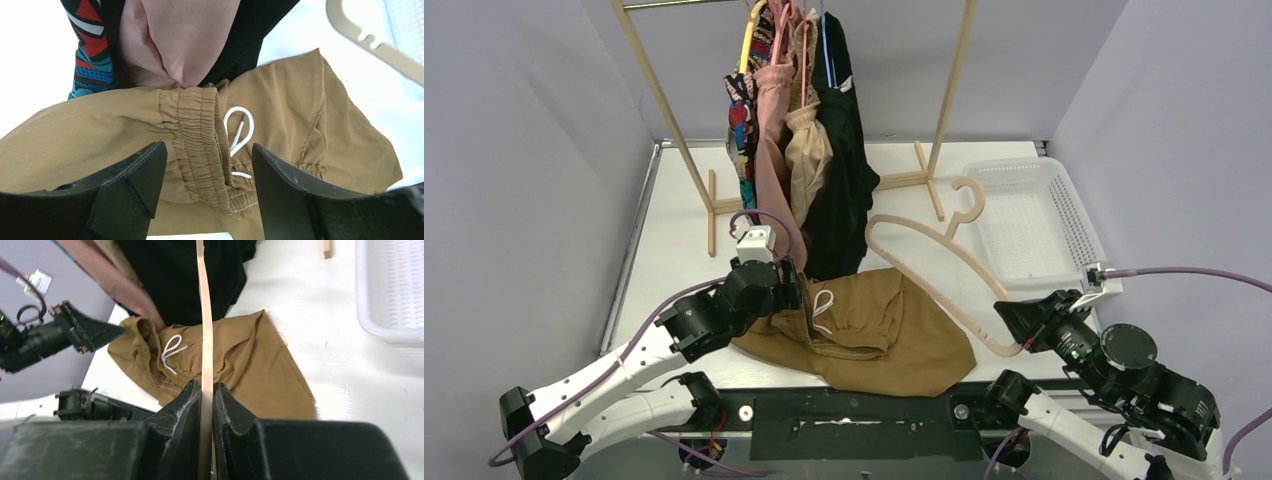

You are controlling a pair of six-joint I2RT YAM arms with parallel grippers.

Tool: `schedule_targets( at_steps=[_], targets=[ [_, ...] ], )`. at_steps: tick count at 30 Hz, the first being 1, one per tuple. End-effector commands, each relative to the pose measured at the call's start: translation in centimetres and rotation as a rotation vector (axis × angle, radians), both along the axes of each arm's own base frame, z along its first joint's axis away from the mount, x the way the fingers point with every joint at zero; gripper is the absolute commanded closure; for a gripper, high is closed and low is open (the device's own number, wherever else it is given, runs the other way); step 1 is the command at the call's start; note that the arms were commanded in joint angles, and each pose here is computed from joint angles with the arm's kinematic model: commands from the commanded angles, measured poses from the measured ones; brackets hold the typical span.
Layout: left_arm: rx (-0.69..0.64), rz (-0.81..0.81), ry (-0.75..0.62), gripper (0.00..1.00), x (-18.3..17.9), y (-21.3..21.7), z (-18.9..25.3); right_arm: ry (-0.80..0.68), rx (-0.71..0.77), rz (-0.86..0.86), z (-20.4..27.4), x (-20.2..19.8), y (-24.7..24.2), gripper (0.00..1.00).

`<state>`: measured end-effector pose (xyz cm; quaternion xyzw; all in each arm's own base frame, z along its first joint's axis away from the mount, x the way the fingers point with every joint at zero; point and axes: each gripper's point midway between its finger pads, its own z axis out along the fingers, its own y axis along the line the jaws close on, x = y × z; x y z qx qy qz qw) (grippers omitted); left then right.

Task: Remove the shorts from the hanger
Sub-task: Place the hanger on the clothes rod.

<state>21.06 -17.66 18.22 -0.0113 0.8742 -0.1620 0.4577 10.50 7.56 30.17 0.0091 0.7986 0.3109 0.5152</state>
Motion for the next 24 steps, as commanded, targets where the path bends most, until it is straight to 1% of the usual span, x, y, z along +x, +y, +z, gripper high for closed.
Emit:
schedule_targets(
  at_steps=[1,7,10,12,14,16,19,21,24],
  targets=[
    [-0.066,-0.015,-0.059,0.37,0.7,-1.0,1.9,-0.002,0.030,-0.215,0.5,2.7,-1.8,1.00],
    [-0.075,-0.011,-0.057,0.34,0.7,-0.9,1.8,-0.034,-0.032,-0.322,0.1,6.7,-0.2,1.00],
    [-0.062,-0.013,-0.060,0.33,0.7,-0.8,1.8,-0.054,-0.090,-0.369,-0.1,8.9,0.8,1.00],
    [-0.003,-0.012,-0.082,0.30,0.9,0.1,1.9,-0.083,-0.126,-0.380,0.1,10.1,1.6,1.00],
    [0.079,0.032,-0.103,0.22,1.2,1.9,2.2,-0.115,-0.150,-0.406,0.4,11.1,1.8,1.00],
    [0.152,0.064,-0.114,0.18,1.3,3.5,2.3,-0.159,-0.172,-0.408,0.9,11.9,2.2,1.00],
    [0.192,0.092,-0.114,0.16,1.3,4.9,1.9,-0.227,-0.182,-0.403,2.0,12.7,2.7,1.00],
    [0.193,0.119,-0.100,0.16,1.3,5.6,1.1,-0.269,-0.196,-0.381,2.9,13.3,3.3,1.00],
    [0.157,0.176,-0.069,0.16,1.8,6.3,0.2,-0.307,-0.214,-0.359,4.9,14.0,4.2,1.00]
  ],
)
